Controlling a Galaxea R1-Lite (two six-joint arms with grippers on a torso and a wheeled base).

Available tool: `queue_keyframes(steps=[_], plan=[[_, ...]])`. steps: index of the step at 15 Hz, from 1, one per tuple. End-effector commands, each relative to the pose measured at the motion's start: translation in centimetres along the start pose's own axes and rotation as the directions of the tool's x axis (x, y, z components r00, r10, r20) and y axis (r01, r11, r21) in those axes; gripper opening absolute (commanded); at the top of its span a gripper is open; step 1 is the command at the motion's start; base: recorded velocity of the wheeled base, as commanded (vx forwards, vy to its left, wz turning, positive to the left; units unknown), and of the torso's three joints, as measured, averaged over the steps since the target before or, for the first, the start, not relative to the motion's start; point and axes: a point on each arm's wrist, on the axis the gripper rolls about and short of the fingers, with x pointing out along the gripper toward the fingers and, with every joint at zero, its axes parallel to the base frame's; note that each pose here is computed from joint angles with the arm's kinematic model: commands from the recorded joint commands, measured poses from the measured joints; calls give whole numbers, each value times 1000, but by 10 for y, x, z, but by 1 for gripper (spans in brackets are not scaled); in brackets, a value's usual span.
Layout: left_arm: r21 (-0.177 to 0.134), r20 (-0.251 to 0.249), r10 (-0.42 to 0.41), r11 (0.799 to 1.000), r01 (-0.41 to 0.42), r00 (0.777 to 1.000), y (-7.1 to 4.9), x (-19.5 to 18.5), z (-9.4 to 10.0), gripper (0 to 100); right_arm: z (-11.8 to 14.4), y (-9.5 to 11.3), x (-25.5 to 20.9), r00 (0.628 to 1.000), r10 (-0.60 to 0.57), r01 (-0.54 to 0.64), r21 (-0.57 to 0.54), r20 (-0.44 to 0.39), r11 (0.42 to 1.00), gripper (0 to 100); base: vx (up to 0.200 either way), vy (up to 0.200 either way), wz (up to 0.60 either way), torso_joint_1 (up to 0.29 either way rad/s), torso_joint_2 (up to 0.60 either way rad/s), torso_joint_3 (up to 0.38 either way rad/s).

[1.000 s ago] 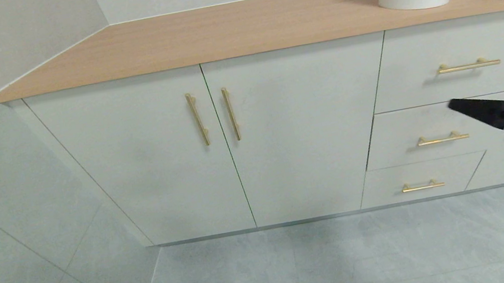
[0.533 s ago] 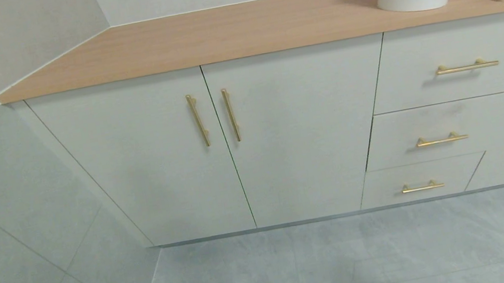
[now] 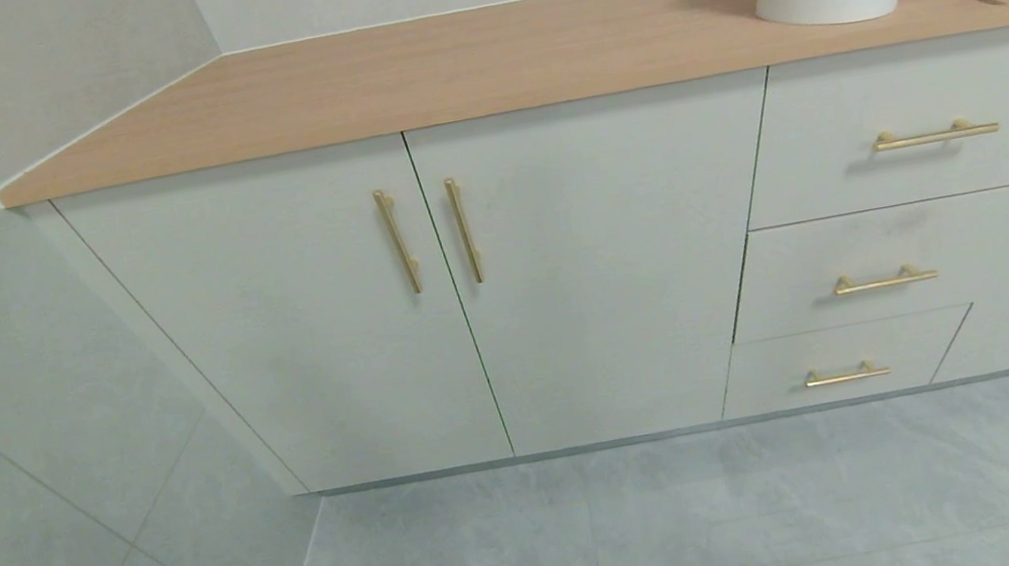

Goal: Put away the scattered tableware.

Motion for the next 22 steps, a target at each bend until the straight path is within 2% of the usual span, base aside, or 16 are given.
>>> queue_keyframes(steps=[1,2,3,6,7,8,10,13,14,15,18,19,20,21,22], plan=[[44,-37,4,999,-3,999,-3,6,-25,100,-43,5,4,994,8,-14,-56,-111,998,100,0,0,0,0,0,0],[43,-31,-11,999,12,999,-5,10,-34,100,-57,7,6,990,12,-22,-75,-138,997,100,0,0,0,0,0,0],[24,13,-66,998,65,998,-6,11,-33,100,-58,8,5,988,29,-40,-71,-151,997,100,0,0,0,0,0,0],[-31,8,-201,979,201,980,-10,12,-35,100,-61,10,5,974,142,-155,-62,-178,986,100,0,0,0,0,0,0],[-33,3,-271,962,271,963,-11,11,-36,100,-61,11,5,967,185,-198,-58,-176,979,100,0,0,0,0,0,0],[-13,-27,-328,945,328,944,-12,11,-39,100,-61,13,4,951,256,-268,-46,-173,962,100,0,0,0,0,0,0],[-2,-25,-334,943,334,942,-13,11,-38,100,-61,13,4,944,282,-292,-41,-170,955,100,0,0,0,0,0,0],[-2,-26,-334,943,334,942,-13,11,-39,100,-62,15,4,915,357,-367,-19,-188,930,100,0,0,0,0,0,0],[5,-25,-333,943,333,943,-13,11,-38,100,-63,18,2,853,492,-500,-1,-177,866,100,0,0,0,0,0,0],[4,-25,-333,943,333,943,-13,11,-38,100,-63,19,1,815,555,-562,2,-169,827,100,0,0,0,0,0,0],[-4,-25,-333,943,333,943,-13,11,-38,100,-63,19,1,835,524,-529,16,-171,849,100,0,0,0,0,0,0],[-4,-25,-334,943,334,942,-13,11,-38,100,-63,17,2,867,468,-471,21,-173,882,100,0,0,0,0,0,0],[-7,-23,-331,944,331,943,-13,11,-38,100,-65,15,3,912,360,-368,-2,-198,930,100,0,0,0,0,0,0],[-7,-23,-331,944,331,943,-13,11,-38,100,-65,15,3,912,360,-368,-2,-198,930,100,0,0,0,0,0,0],[-13,-23,-333,943,332,943,-12,11,-38,100,-67,15,3,909,347,-356,5,-232,935,100,0,0,0,0,0,0]])
